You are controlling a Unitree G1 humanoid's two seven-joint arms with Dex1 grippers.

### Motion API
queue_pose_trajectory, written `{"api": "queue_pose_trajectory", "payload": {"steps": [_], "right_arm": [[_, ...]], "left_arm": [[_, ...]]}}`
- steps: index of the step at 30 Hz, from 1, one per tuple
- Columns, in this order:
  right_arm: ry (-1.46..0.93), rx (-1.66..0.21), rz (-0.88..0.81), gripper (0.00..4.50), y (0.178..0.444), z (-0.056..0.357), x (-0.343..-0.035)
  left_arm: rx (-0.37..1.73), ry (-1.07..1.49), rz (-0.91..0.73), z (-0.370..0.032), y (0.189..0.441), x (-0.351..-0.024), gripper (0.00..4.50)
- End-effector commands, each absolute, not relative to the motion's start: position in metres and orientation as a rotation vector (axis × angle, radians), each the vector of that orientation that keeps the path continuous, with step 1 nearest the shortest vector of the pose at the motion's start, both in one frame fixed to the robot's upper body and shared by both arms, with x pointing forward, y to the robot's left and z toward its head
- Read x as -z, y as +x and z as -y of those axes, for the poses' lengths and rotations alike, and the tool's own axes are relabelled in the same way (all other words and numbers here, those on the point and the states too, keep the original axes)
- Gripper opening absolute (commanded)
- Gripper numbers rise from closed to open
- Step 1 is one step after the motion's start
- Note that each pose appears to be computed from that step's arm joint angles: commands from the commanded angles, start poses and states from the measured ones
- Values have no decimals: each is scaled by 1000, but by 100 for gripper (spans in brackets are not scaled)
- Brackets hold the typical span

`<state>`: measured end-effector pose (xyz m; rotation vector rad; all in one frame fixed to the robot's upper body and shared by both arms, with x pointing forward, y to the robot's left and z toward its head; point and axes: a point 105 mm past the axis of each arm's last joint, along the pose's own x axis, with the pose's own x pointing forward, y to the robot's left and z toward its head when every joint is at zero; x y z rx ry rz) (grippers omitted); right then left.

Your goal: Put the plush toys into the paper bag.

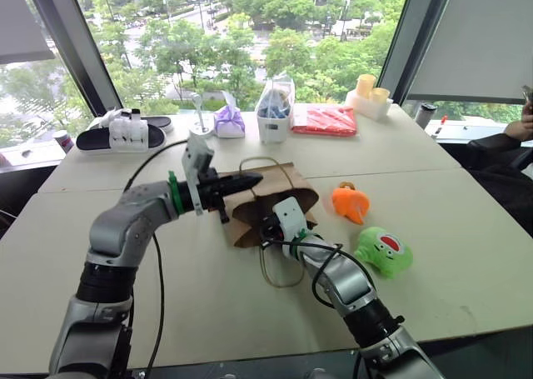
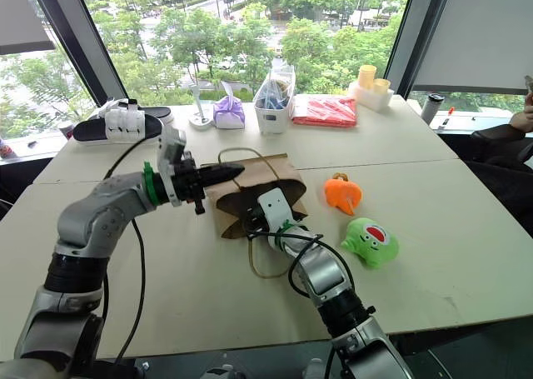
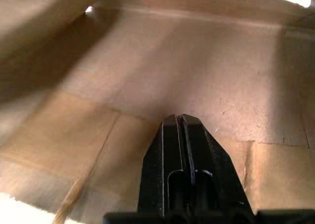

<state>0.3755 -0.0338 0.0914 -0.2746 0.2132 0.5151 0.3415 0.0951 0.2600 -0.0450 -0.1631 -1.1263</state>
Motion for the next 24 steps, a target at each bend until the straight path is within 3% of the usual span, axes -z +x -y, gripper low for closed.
{"api": "queue_pose_trajectory", "payload": {"steps": [1,6,8,12,19,24], "right_arm": [[-300,-521,-228,0,376,37,-86],[-303,-521,-243,0,373,42,-79],[-309,-517,-249,0,371,45,-76],[-291,-509,-223,0,369,49,-85],[-239,-553,-90,0,350,60,-144],[-228,-508,-34,0,316,108,-191]], "left_arm": [[1011,-71,348,-111,353,-316,3],[903,-143,478,-125,367,-361,3],[912,-163,494,-121,365,-365,3],[995,-139,429,-104,354,-338,3],[1036,-91,312,-91,347,-282,3],[1053,-91,280,-87,342,-263,3]]}}
